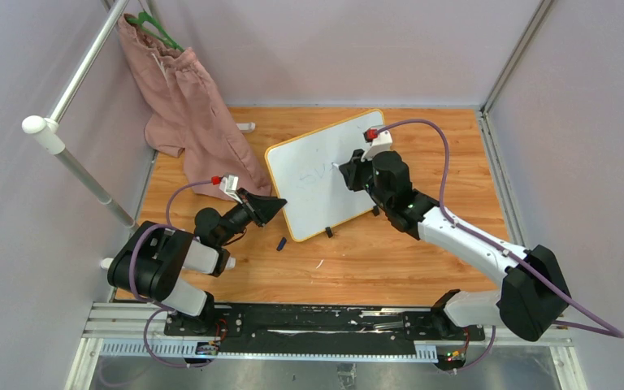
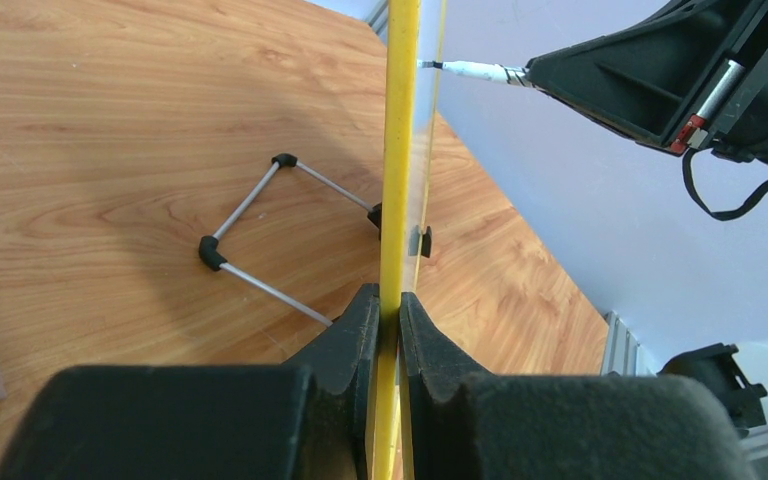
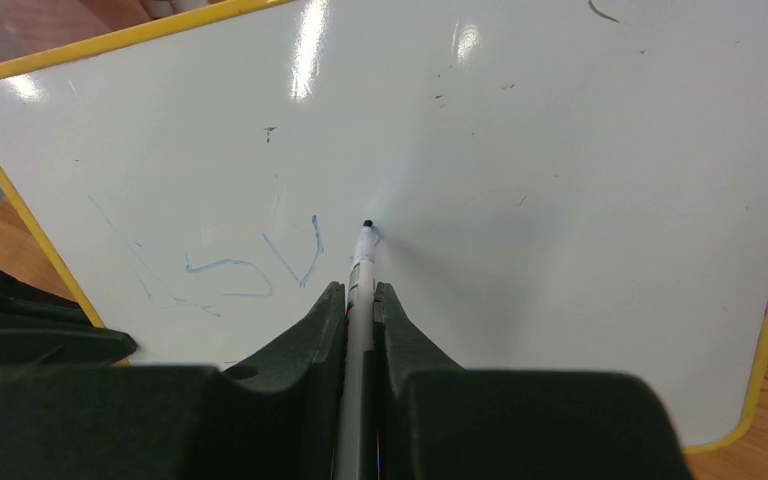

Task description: Write a sentence on the whiteboard

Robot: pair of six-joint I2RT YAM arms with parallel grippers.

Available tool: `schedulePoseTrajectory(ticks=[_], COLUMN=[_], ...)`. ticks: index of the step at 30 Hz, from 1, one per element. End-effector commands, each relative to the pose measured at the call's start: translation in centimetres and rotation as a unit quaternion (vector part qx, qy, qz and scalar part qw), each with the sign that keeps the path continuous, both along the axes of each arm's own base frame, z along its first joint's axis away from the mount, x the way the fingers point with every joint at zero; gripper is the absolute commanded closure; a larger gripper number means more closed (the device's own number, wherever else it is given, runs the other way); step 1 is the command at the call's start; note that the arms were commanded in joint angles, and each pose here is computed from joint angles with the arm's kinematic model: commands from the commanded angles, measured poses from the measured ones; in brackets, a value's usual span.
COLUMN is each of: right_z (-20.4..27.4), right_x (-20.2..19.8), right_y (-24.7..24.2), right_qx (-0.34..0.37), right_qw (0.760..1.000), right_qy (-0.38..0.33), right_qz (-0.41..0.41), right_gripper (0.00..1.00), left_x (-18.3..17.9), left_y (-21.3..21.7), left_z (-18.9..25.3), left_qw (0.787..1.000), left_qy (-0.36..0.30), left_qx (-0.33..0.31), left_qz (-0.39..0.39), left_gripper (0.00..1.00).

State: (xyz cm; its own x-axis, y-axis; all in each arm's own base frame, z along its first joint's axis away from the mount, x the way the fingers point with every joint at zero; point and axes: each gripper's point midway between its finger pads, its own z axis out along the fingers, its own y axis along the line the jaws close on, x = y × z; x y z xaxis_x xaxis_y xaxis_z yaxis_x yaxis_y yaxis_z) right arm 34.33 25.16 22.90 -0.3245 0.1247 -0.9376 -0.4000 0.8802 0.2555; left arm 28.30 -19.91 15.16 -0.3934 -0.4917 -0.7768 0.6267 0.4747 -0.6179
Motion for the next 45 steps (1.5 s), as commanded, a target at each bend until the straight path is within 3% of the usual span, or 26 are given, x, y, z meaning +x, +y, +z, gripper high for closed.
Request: schedulePoseTrajectory(ticks=[1, 25, 45], right_z=[1.7, -3.9, -1.4], right_x=[0.5, -1.7, -0.1], right_y=[0.6, -0.6, -3.3], right_qx=[0.018, -0.019, -0.010], right_qw=[1.000, 0.999, 0.999], right_qy=[-0.016, 0.047, 0.025], right_qz=[0.011, 0.013, -0.036], right_gripper=[1.00, 1.00, 1.00], left_x=[-0.5, -0.5, -0.6], left_y=[-0.3, -0.3, -0.2], left_z=[1.9, 2.1, 1.9], left_qw=[0.999, 0.999, 0.999], left_qy=[-0.044, -0.047, -0.044], left_qx=[-0.009, -0.010, -0.009], left_qz=[-0.008, -0.008, -0.008], left_gripper=[1.00, 1.00, 1.00])
